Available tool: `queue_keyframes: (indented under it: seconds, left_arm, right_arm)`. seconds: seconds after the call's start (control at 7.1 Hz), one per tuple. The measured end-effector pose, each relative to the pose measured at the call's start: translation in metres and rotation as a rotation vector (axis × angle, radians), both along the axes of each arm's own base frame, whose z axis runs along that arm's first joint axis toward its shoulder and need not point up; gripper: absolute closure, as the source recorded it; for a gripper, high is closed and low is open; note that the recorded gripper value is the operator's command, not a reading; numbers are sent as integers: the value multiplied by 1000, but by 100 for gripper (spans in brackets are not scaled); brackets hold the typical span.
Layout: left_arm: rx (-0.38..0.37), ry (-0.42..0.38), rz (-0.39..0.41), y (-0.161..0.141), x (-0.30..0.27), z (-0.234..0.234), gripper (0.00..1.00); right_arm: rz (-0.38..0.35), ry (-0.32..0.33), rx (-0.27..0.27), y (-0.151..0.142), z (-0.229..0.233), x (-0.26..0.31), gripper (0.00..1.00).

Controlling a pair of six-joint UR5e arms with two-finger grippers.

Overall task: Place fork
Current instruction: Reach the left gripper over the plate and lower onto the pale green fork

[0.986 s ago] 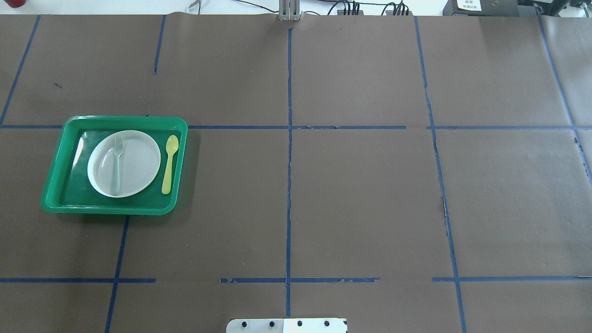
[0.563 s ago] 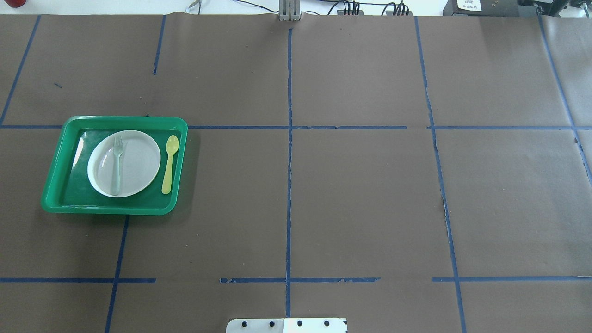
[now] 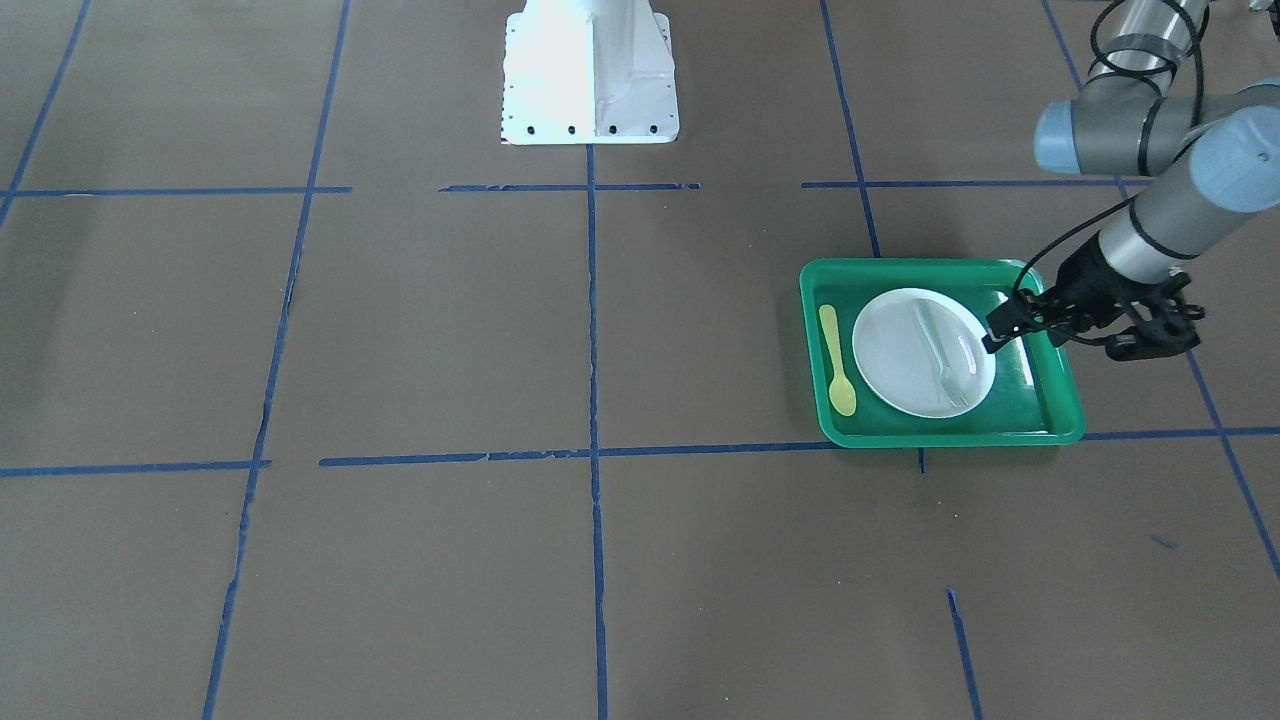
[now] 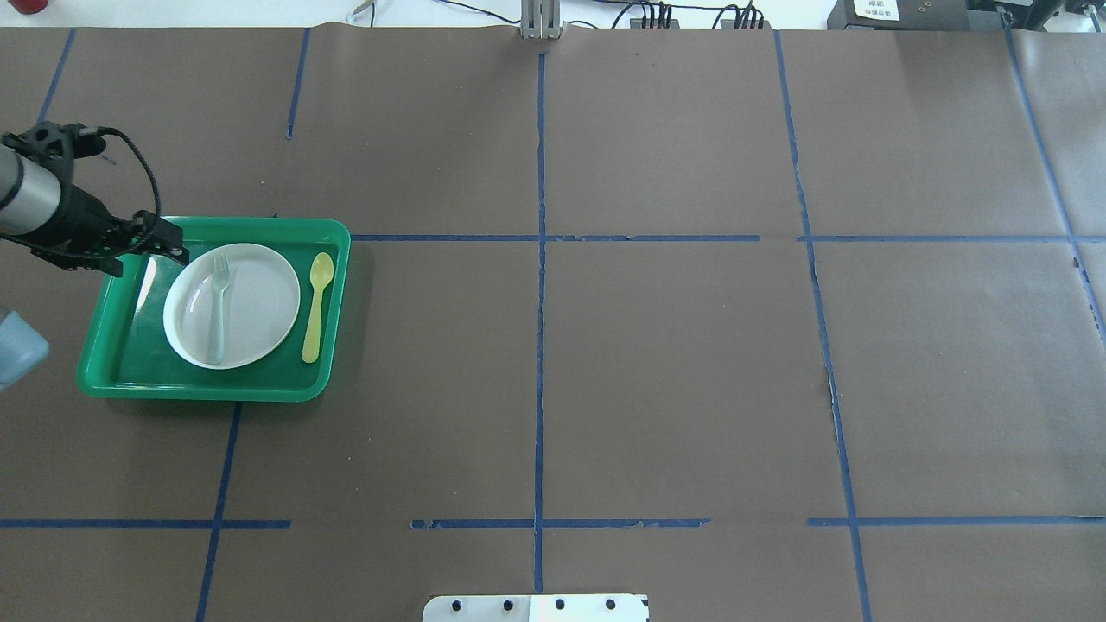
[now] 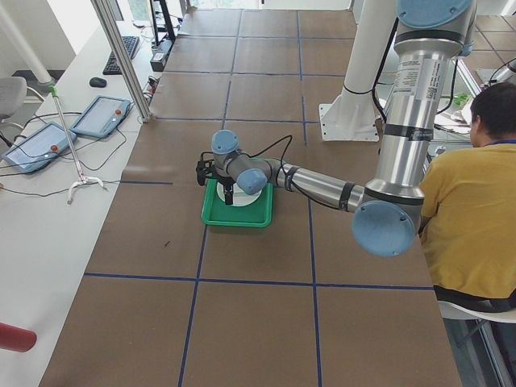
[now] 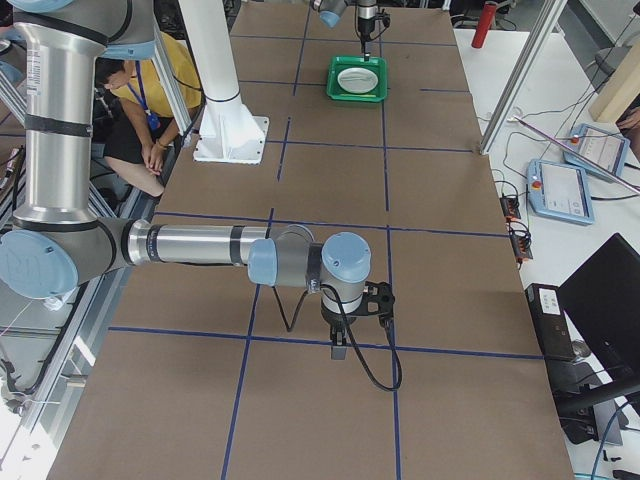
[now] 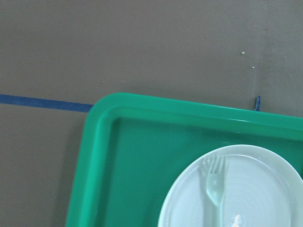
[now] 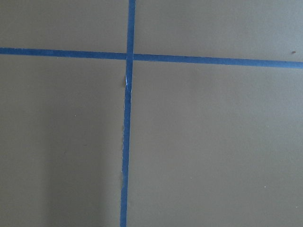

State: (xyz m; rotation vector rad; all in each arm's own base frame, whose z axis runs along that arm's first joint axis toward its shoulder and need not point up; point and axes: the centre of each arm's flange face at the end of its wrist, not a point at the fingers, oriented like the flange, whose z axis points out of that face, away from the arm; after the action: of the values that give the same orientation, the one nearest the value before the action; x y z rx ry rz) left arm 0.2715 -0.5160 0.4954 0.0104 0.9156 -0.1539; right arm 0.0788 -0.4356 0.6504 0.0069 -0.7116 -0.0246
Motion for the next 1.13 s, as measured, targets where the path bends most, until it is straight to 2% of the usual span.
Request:
queue_keyframes:
  seconds: [0.42, 1.13]
  left_arm:
    - [-13, -13, 22, -9, 47, -5, 11]
    - [-34, -31, 44, -1, 60, 7, 18]
  right_arm:
    - [1, 0, -1, 0, 0, 0, 0]
    - [1, 0, -1, 0, 0, 0, 0]
